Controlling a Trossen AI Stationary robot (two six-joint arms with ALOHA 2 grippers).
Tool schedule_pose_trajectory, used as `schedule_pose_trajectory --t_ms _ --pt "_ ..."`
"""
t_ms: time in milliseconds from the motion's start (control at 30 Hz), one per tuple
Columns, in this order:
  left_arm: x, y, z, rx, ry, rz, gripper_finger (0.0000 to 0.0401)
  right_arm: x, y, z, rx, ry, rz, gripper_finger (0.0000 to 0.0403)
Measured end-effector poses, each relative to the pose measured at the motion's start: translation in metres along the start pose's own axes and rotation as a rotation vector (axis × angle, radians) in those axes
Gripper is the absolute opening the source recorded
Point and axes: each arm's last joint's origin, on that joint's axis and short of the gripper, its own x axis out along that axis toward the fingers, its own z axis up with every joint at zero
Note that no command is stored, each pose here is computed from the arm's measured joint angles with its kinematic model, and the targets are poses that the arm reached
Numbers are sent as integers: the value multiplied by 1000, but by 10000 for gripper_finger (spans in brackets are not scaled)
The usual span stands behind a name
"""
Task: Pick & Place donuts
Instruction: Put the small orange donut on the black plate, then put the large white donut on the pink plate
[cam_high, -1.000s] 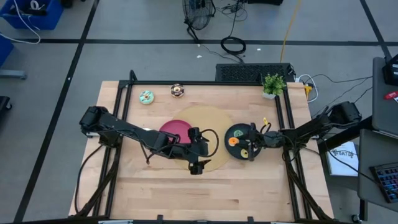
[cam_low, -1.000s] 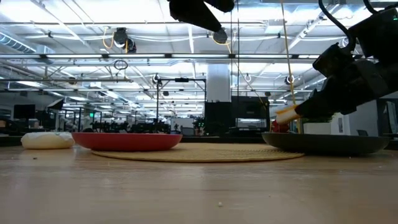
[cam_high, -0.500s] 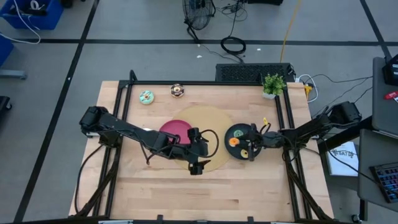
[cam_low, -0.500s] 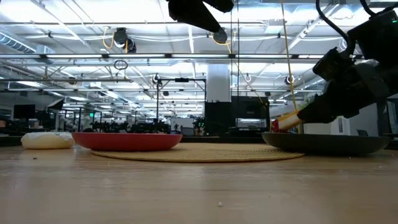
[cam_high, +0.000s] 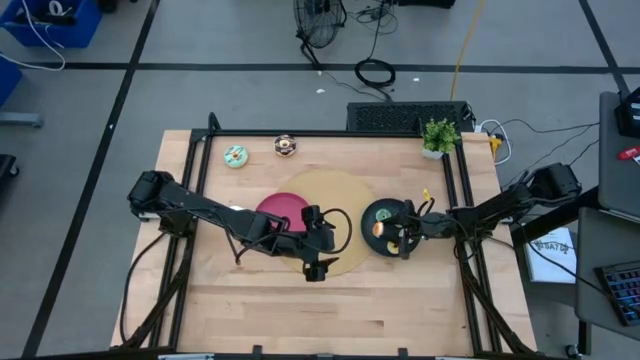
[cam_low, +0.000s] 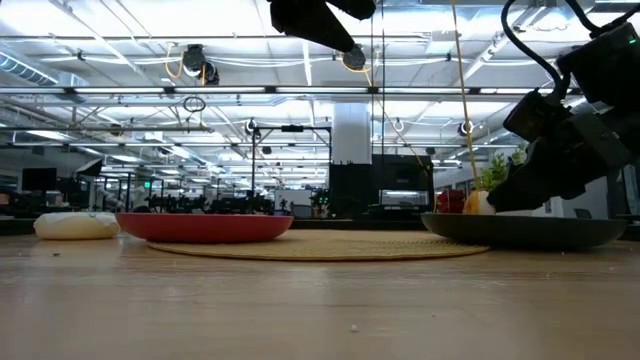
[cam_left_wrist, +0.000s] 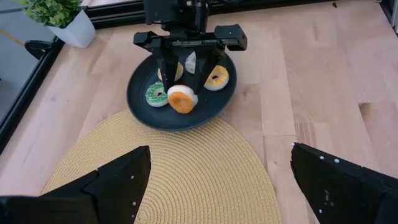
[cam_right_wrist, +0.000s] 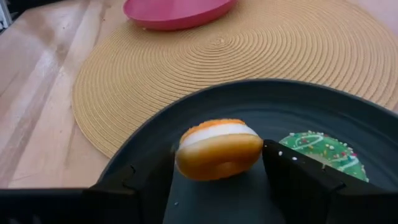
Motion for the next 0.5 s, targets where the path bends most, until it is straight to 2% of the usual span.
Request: schedule_pose_trajectory --t_ms 500 --pt "0 0 0 1 1 0 381 0 2 5 17 -48 17 242"
